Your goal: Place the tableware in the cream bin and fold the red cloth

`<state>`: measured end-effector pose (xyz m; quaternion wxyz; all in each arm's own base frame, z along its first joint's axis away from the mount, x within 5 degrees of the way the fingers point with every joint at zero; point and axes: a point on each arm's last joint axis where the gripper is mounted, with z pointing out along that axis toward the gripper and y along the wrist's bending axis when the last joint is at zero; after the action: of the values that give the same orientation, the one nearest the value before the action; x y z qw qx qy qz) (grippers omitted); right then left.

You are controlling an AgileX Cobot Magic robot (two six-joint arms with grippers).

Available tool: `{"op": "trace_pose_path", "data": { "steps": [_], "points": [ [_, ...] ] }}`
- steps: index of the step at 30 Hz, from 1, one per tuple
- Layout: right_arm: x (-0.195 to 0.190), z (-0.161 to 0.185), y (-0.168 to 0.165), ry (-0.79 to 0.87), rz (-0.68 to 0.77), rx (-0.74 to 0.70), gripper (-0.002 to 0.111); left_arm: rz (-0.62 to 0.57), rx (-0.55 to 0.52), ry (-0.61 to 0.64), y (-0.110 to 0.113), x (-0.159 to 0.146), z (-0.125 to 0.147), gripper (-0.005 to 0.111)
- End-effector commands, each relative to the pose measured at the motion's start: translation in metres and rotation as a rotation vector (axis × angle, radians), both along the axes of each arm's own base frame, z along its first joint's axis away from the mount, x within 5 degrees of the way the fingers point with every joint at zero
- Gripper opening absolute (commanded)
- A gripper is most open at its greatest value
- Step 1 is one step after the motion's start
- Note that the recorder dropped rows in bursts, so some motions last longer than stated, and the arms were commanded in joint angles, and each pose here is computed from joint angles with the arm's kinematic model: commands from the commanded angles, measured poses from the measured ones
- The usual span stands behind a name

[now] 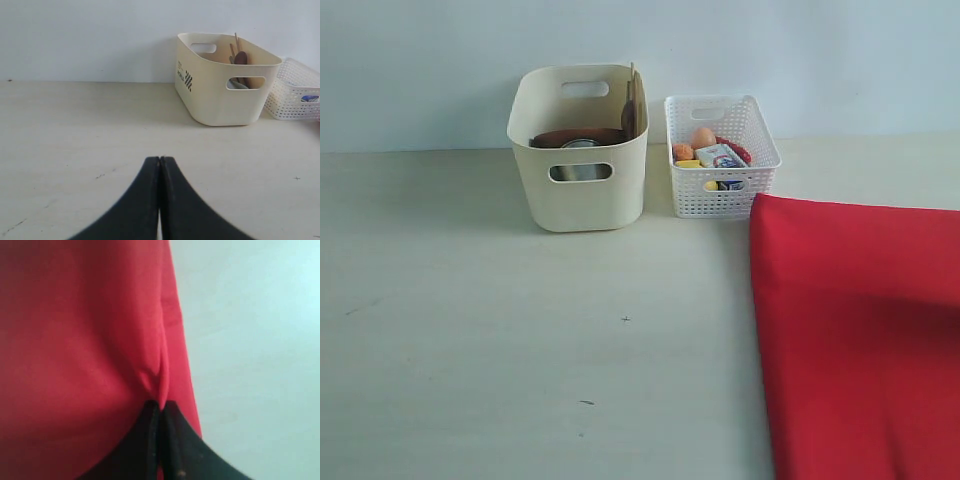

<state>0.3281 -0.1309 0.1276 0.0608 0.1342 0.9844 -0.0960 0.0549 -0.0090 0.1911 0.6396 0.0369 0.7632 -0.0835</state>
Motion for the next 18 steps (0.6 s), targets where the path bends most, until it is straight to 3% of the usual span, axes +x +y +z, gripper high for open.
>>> {"op": "trace_pose_path", "data": {
  "steps": [1, 13, 14, 16, 17, 18],
  "points": [
    [0.003, -0.005, -0.021, 0.041, -0.042, -0.017, 0.0, 0.002, -0.014, 0.002, 0.0, 0.0, -0.001, 0.0],
    [0.013, -0.007, -0.058, 0.027, -0.127, -0.033, 0.004, 0.002, -0.014, 0.002, 0.0, 0.0, -0.001, 0.0],
    [0.015, -0.005, -0.059, 0.012, -0.135, -0.029, 0.008, 0.002, -0.014, 0.002, 0.0, 0.0, -0.001, 0.0],
    [0.02, 0.004, -0.061, -0.023, -0.15, -0.027, 0.025, 0.002, -0.014, 0.002, 0.0, 0.0, -0.001, 0.0],
    [0.022, 0.015, -0.062, -0.047, -0.147, -0.042, 0.04, 0.002, -0.014, 0.002, 0.0, 0.0, -0.001, 0.0],
    [0.022, 0.022, -0.062, -0.06, -0.146, -0.052, 0.046, 0.002, -0.014, 0.002, 0.0, 0.0, -0.001, 0.0]
  ]
}}
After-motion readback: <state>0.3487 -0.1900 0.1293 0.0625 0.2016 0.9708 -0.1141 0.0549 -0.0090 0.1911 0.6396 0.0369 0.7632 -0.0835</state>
